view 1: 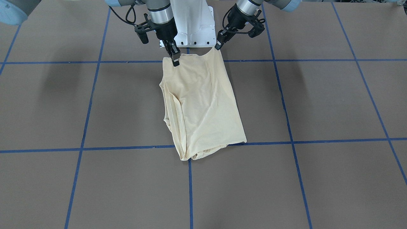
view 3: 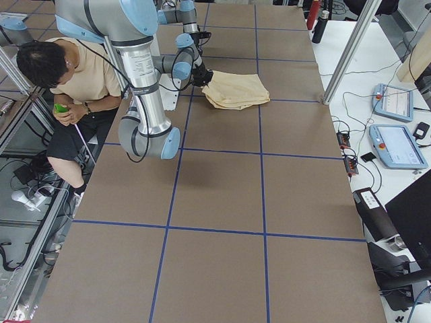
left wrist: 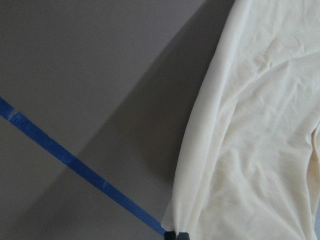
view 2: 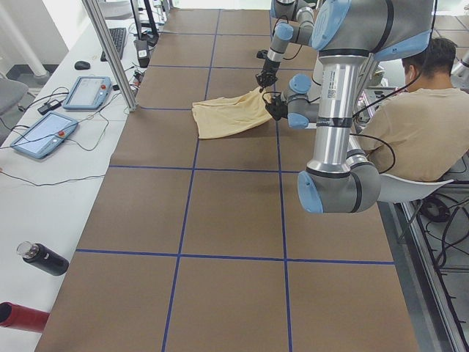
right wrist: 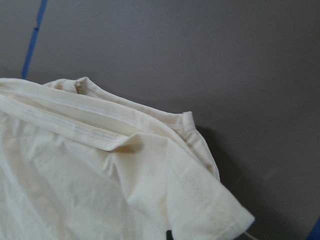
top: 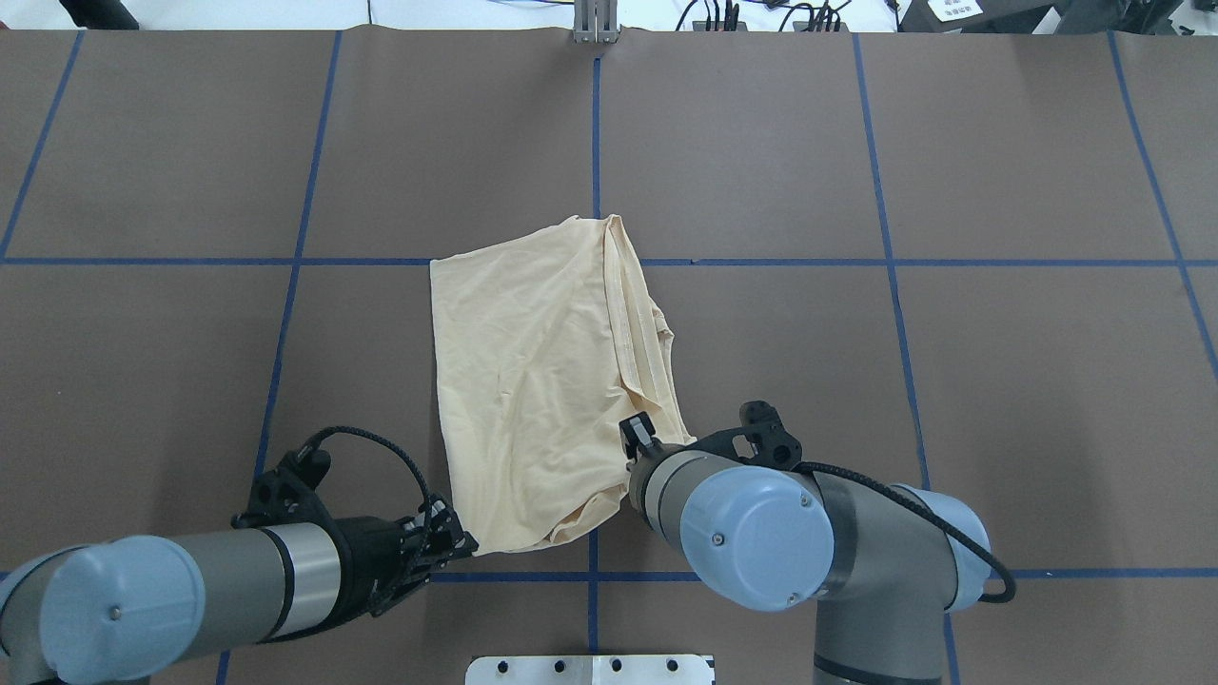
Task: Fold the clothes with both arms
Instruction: 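Lift the near edge with both grippers and fold it toward the far edge, then lower the fold, open both grippers and withdraw both arms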
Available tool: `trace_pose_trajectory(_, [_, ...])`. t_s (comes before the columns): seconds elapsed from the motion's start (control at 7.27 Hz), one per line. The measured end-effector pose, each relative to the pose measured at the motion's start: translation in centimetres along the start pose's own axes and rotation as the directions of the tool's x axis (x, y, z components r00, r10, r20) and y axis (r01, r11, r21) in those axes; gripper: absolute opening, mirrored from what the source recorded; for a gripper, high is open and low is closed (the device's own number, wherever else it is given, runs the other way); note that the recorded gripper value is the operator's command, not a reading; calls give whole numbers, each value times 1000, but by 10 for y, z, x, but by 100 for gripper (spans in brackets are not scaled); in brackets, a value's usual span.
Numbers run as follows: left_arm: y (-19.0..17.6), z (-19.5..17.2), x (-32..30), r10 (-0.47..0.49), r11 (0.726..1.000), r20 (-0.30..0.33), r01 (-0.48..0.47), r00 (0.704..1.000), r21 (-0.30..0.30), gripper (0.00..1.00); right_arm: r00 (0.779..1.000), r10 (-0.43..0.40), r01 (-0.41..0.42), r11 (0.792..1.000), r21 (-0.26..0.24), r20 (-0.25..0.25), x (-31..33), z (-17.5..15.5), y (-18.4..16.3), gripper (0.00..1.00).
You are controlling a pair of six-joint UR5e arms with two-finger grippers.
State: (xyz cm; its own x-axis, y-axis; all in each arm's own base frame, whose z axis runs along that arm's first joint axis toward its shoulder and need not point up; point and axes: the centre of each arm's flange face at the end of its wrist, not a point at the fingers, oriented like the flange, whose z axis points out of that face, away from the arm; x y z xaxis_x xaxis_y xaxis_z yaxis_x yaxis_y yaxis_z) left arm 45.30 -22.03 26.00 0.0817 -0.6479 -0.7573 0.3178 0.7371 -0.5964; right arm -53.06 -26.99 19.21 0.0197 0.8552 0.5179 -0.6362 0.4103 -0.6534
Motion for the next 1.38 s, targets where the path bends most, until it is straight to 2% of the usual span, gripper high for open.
trace_pose_trajectory(0.14, [-20,-13,20,36,999,-19,-36,999,10,0,999,-12,11,1000,17,30,-24,-3,-10,0])
trace_pose_trajectory(0.28, [-49,-21,43,79,996,-43,-77,996,49,0,998,-29,27,999,42,55,-54,1,-17,0])
trace_pose_trajectory(0.41, [-82,-21,67,112,990,-53,-107,992,91,0,997,-43,39,997,69,58,-88,13,-21,0])
trace_pose_trajectory(0.69, [-143,-4,108,135,977,-47,-125,990,170,0,995,-96,95,990,101,9,-142,39,-32,0])
trace_pose_trajectory(0.96, [-196,16,132,131,962,-31,-120,991,247,0,989,-142,145,984,108,-35,-190,74,-39,0])
trace_pose_trajectory(1.1, [-224,31,140,129,953,-24,-117,991,280,58,986,-159,164,982,96,-52,-223,97,-52,97])
trace_pose_trajectory(1.24, [-257,48,146,136,943,-25,-122,990,309,73,975,-212,217,972,85,-60,-260,122,-74,100])
trace_pose_trajectory(1.38, [-289,65,148,167,930,-19,-151,986,336,74,953,-298,301,950,84,-54,-294,146,-96,100])
